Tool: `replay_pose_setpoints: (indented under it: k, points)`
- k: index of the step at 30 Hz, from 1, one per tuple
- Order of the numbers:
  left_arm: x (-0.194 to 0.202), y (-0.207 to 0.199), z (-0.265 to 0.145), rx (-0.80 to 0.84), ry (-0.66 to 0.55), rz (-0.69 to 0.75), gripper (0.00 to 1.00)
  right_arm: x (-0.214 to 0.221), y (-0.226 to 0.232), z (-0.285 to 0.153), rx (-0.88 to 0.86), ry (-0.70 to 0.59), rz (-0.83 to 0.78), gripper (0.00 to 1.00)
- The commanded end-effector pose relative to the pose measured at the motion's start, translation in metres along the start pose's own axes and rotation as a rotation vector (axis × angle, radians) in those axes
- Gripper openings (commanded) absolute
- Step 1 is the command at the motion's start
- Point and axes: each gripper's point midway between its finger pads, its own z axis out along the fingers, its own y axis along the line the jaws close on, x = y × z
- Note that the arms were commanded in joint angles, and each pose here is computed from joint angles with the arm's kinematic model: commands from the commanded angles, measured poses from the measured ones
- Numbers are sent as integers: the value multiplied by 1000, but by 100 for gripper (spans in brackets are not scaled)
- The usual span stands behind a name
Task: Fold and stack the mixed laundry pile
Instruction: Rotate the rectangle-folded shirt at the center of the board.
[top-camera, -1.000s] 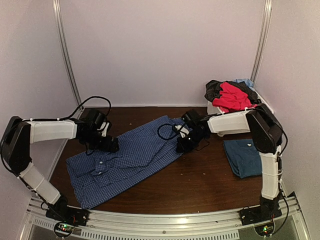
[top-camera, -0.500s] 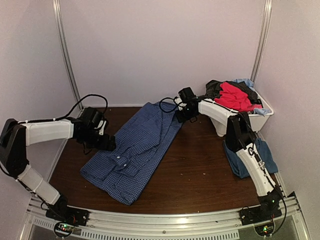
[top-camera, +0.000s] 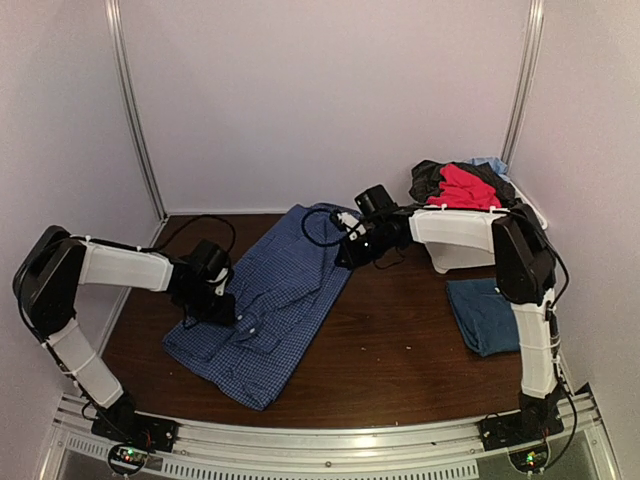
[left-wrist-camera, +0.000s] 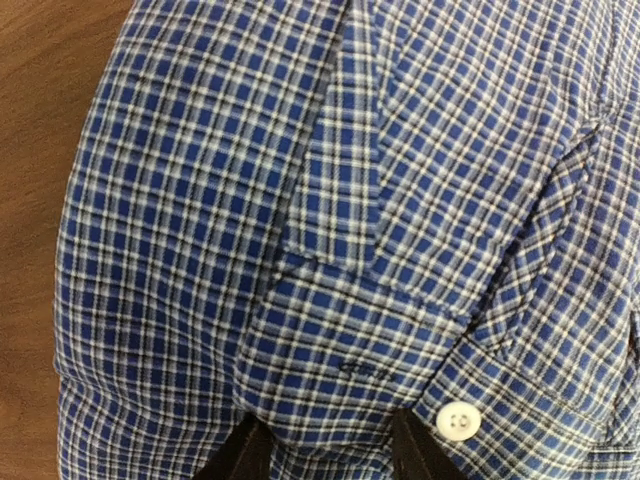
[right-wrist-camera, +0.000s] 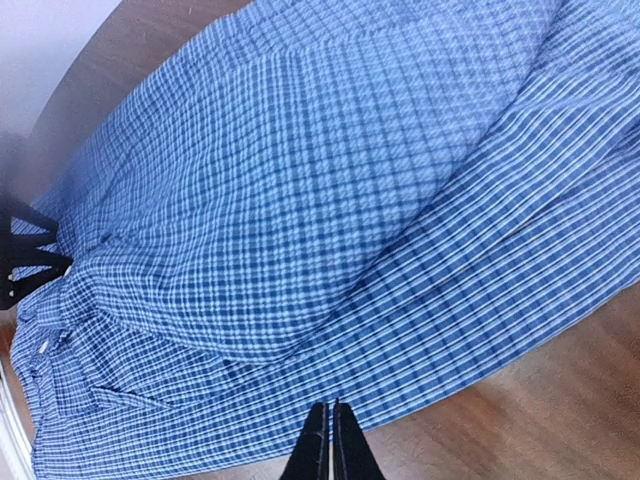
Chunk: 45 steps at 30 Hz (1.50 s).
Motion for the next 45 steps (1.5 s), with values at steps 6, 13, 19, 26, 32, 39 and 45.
replay_pose_setpoints:
  k: [6, 13, 19, 26, 32, 39, 45]
  points:
    - [52, -122, 30, 215, 123, 71, 34, 3, -41, -29, -18, -51, 134, 3]
    - [17, -148, -28, 293, -13, 87, 41, 27, -43, -36, -40, 0, 141, 3]
    - [-22, -140, -50, 287, -128, 125, 46, 66, -5, -34, -150, 49, 137, 2]
    - [-51, -137, -20, 323, -154, 125, 42, 93, 52, -29, -261, 87, 140, 2]
    - [-18, -124, 5, 302, -71, 114, 36, 136, 33, -1, -211, 167, 183, 0]
    - [36, -123, 3, 317, -21, 78, 35, 133, 22, 13, -195, 193, 146, 0]
    - [32, -135, -41, 453, -101, 25, 45, 119, 61, -51, -285, 106, 144, 14]
